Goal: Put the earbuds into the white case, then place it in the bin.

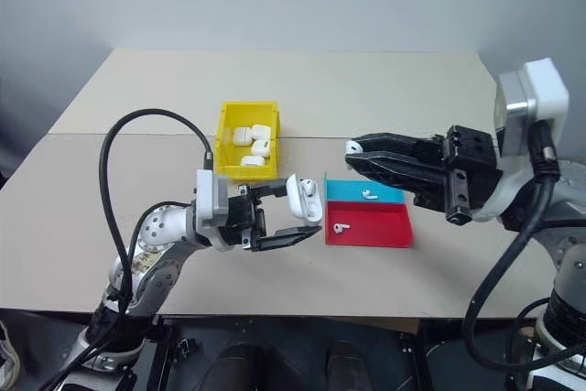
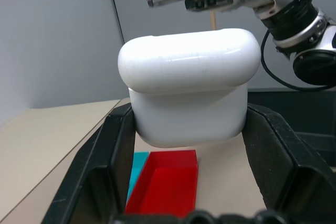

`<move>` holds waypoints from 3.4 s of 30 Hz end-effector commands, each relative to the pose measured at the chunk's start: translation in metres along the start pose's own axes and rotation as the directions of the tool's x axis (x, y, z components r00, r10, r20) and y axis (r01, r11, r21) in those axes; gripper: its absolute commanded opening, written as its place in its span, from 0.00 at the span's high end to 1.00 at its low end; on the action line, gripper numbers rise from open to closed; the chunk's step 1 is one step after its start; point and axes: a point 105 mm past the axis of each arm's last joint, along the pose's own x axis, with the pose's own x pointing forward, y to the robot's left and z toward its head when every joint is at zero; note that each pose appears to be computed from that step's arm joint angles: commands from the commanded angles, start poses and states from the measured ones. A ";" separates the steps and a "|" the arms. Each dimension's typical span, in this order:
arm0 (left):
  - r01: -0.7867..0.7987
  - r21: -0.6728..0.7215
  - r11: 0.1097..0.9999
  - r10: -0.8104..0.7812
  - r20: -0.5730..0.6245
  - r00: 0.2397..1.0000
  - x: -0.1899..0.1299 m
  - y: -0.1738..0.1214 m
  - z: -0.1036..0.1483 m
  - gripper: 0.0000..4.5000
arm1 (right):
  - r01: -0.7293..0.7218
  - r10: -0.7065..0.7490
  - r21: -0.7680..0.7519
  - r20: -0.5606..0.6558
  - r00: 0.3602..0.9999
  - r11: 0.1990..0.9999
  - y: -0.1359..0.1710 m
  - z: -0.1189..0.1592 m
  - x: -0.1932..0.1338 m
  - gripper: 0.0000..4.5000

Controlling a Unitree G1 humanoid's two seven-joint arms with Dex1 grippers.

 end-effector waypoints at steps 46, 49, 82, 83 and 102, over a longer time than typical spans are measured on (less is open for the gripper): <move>0.028 0.058 0.998 -0.032 0.065 0.997 0.001 0.001 0.004 0.38 | -0.012 0.023 0.127 -0.083 0.996 0.992 0.019 -0.048 0.019 0.86; 0.028 0.059 0.998 -0.032 0.065 0.997 0.001 0.001 0.004 0.38 | -0.006 0.016 0.119 -0.086 0.996 0.993 0.018 -0.049 0.018 0.86; 0.019 0.078 0.997 -0.018 -0.004 1.000 0.021 0.016 -0.012 0.38 | -0.115 0.078 -0.167 -0.211 0.974 0.979 0.017 -0.001 0.022 0.75; 0.020 0.080 0.997 -0.020 -0.003 1.000 0.022 0.016 -0.013 0.38 | -0.120 0.072 -0.197 -0.237 0.969 0.973 0.017 -0.001 0.026 0.83; 0.035 0.095 0.995 -0.037 0.019 0.999 0.021 0.008 -0.010 0.38 | -0.206 0.027 -0.366 -0.439 0.898 0.907 0.013 -0.025 0.042 0.99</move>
